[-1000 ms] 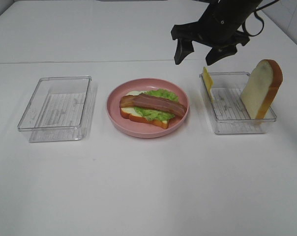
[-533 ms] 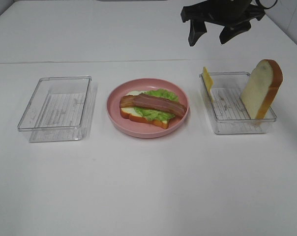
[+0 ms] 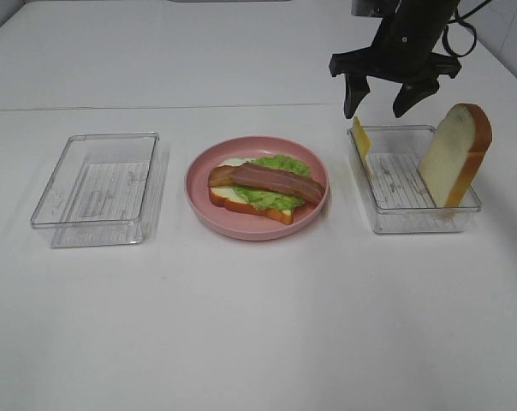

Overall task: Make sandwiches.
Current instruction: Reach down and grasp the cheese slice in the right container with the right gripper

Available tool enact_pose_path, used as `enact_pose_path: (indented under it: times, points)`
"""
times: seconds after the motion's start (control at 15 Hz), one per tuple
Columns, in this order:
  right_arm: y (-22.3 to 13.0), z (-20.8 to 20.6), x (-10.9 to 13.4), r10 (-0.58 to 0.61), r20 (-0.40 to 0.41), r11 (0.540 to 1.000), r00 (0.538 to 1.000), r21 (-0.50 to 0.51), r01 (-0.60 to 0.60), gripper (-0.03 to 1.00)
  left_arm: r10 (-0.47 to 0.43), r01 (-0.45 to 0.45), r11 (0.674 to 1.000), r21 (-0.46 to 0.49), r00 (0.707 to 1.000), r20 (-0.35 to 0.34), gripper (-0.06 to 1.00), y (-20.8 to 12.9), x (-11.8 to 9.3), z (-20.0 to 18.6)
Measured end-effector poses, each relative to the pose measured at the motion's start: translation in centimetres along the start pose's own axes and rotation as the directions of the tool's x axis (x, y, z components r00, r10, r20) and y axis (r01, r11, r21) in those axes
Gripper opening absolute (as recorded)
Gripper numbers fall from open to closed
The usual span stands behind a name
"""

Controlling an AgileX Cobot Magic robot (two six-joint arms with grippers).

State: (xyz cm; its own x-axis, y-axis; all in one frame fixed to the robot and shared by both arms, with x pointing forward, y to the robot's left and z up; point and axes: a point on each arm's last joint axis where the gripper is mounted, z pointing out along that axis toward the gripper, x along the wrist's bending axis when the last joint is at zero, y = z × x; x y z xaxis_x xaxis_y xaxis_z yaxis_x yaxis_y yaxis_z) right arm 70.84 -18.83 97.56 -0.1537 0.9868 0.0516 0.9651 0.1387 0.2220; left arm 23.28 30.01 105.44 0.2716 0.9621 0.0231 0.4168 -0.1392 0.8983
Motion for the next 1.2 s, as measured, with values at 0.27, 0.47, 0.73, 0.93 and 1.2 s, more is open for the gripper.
enact_pose_path:
  times: [0.27,0.47,0.73,0.93,1.2]
  points:
    - [0.0,2.1,0.2,0.000,-0.033,1.000,0.999,0.022,0.001,0.69,0.000,0.000,1.000,0.000,1.000,0.000,0.70,0.0,0.0,0.0]
    - [0.0,3.3,0.2,0.001,-0.031,0.999,1.000,0.036,0.000,0.64,0.000,0.000,1.000,0.000,1.000,0.000,0.70,0.0,0.0,0.0]
    - [-0.1,4.3,0.1,0.001,-0.027,0.999,1.000,0.052,0.001,0.47,0.000,0.000,1.000,0.000,1.000,0.000,0.70,0.0,0.0,0.0]
    - [-0.1,4.3,0.1,0.000,-0.025,0.999,1.000,0.052,0.002,0.33,0.000,0.000,1.000,0.000,1.000,0.000,0.70,0.0,0.0,0.0]
    - [-0.2,4.3,0.1,-0.001,-0.024,0.998,1.000,0.058,0.002,0.00,0.000,0.000,1.000,0.000,1.000,0.000,0.70,0.0,0.0,0.0]
